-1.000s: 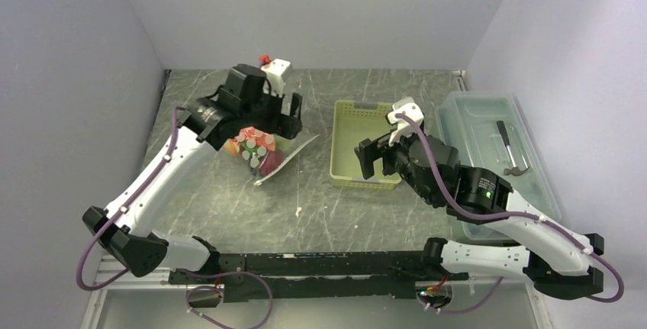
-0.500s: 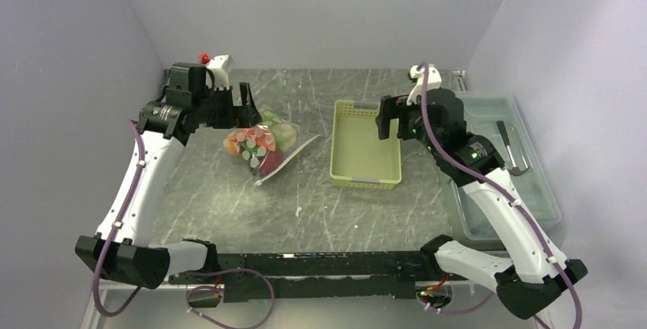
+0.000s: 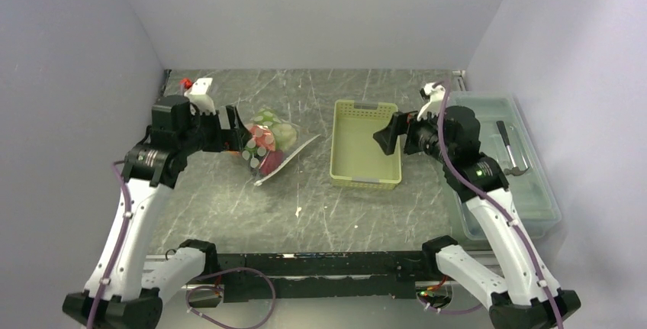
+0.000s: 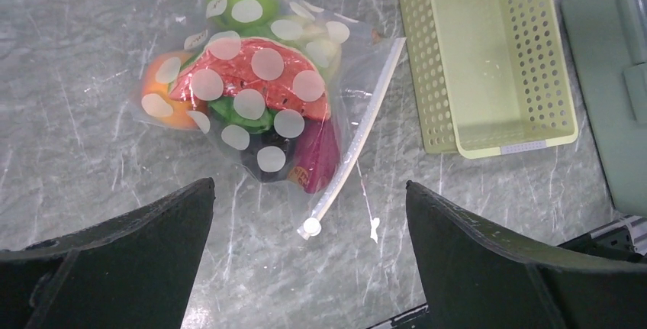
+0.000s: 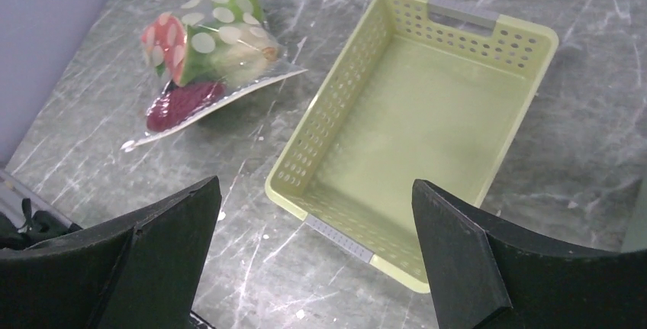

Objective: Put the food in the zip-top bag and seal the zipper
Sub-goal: Reset both arms

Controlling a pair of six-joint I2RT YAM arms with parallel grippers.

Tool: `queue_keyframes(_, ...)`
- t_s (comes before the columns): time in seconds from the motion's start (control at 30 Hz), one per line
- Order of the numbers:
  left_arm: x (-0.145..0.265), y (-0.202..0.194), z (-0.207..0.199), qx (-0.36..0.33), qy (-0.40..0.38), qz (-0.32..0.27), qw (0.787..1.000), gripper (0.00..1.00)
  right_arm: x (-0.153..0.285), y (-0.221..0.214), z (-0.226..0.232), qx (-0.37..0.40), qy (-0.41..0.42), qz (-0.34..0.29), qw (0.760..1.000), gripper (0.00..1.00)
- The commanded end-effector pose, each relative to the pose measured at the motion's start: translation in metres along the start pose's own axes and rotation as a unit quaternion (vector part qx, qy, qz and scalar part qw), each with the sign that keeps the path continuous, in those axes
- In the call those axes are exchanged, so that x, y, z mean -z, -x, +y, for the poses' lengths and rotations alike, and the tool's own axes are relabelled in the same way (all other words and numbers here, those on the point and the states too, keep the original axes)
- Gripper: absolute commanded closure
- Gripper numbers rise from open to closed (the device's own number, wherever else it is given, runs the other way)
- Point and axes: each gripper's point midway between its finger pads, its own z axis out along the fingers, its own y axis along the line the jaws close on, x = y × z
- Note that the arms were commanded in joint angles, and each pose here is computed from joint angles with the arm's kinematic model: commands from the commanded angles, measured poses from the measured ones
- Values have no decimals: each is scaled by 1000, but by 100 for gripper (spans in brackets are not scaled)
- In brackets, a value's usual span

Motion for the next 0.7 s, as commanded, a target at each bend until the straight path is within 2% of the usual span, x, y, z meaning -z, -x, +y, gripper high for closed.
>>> queue_keyframes(0.0, 13, 12, 0, -17, 1, -60, 998, 0, 15, 21, 22, 34, 60, -80, 994, 0)
queue_keyframes(0.27, 18, -8, 3, -11, -2, -71, 997, 0, 33, 13, 32, 70, 86, -120, 987, 0)
queue_keyframes(0.5, 19, -8, -3, -11, -19, -78, 997, 0, 39, 9, 37, 84, 98, -136, 982, 0)
queue_keyframes(0.67, 14, -8, 9, 3, 18, -61, 998, 0, 39, 9, 39, 89, 96, -135, 982, 0)
